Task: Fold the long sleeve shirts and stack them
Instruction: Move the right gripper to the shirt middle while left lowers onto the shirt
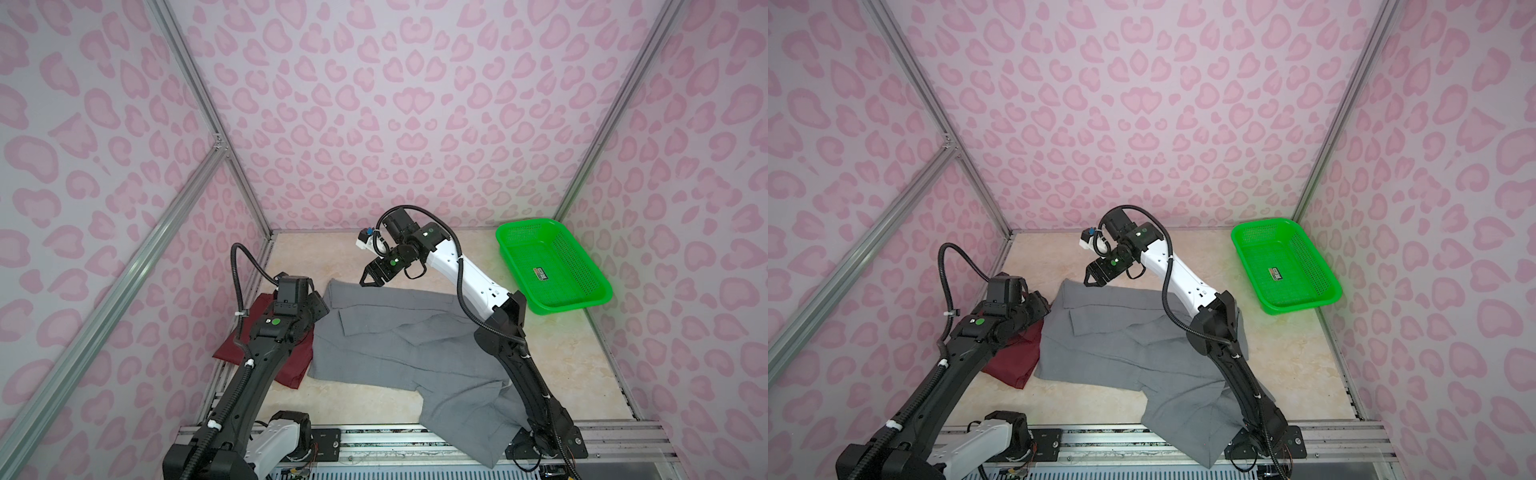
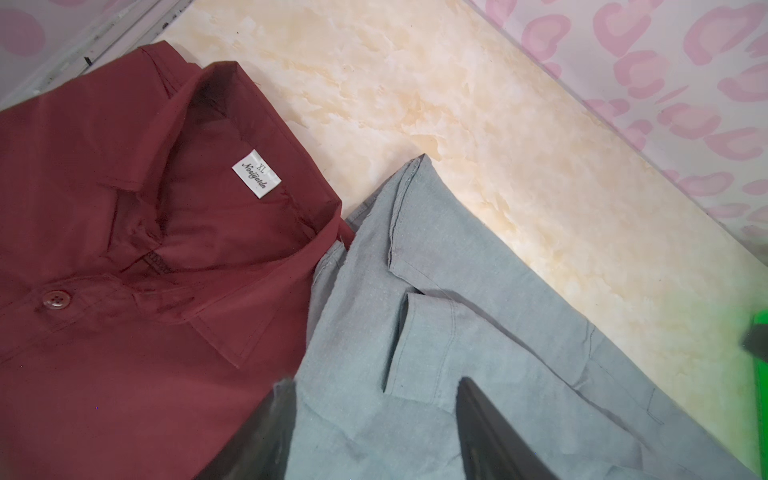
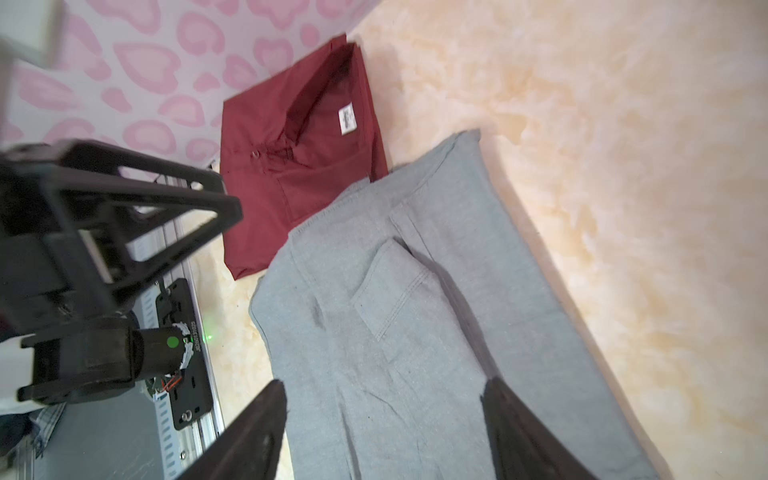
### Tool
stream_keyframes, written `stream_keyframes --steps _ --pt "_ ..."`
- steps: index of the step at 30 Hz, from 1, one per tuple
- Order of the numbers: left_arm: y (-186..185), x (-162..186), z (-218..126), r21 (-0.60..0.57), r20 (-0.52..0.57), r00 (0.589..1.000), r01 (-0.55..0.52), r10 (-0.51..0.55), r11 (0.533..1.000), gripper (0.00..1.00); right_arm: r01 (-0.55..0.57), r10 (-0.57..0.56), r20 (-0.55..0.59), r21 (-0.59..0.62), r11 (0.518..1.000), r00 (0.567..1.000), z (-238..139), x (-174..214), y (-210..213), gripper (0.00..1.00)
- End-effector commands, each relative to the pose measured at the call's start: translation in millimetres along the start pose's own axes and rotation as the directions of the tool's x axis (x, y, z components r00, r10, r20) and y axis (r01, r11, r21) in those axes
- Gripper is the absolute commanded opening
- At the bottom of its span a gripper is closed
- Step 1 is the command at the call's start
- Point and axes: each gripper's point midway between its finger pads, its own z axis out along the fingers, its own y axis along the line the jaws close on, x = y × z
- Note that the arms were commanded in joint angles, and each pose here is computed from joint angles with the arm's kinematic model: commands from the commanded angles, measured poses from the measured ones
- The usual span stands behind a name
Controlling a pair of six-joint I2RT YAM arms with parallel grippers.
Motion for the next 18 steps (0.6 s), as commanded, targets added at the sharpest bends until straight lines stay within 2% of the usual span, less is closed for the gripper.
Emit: stream_keyframes --steps 1,4,8,14,18 --pt "-14.4 1.1 2.4 0.063 -0.032 0.999 -0.019 0.021 0.998 0.63 -0.02 0.016 0.046 0.082 0.996 0.999 -22.7 -2.8 -3.7 0.74" --pt "-15.6 26.5 13.0 0.088 -0.134 0.99 -0.029 0.041 0.996 0.63 -0.042 0.032 0.096 0.107 0.993 0.995 -43.1 12.1 3.2 0.74" --pt "-17.8 68.4 23.8 0.126 -0.255 0.967 0.037 -0.003 0.991 0.63 -0.104 0.09 0.165 0.079 0.991 0.982 -51.7 48.4 12.8 0.74" --pt "-29.0 111.9 29.5 0.13 -0.346 0.938 0.059 -0.011 0.99 0.62 -0.146 0.128 0.174 0.096 0.985 0.976 -61.9 101.2 16.4 0.74" --pt "-32.7 125.1 40.9 0.107 -0.372 0.928 0.05 -0.006 0.993 0.6 -0.169 0.142 0.192 0.135 0.976 0.971 -73.4 127.1 11.1 0.74"
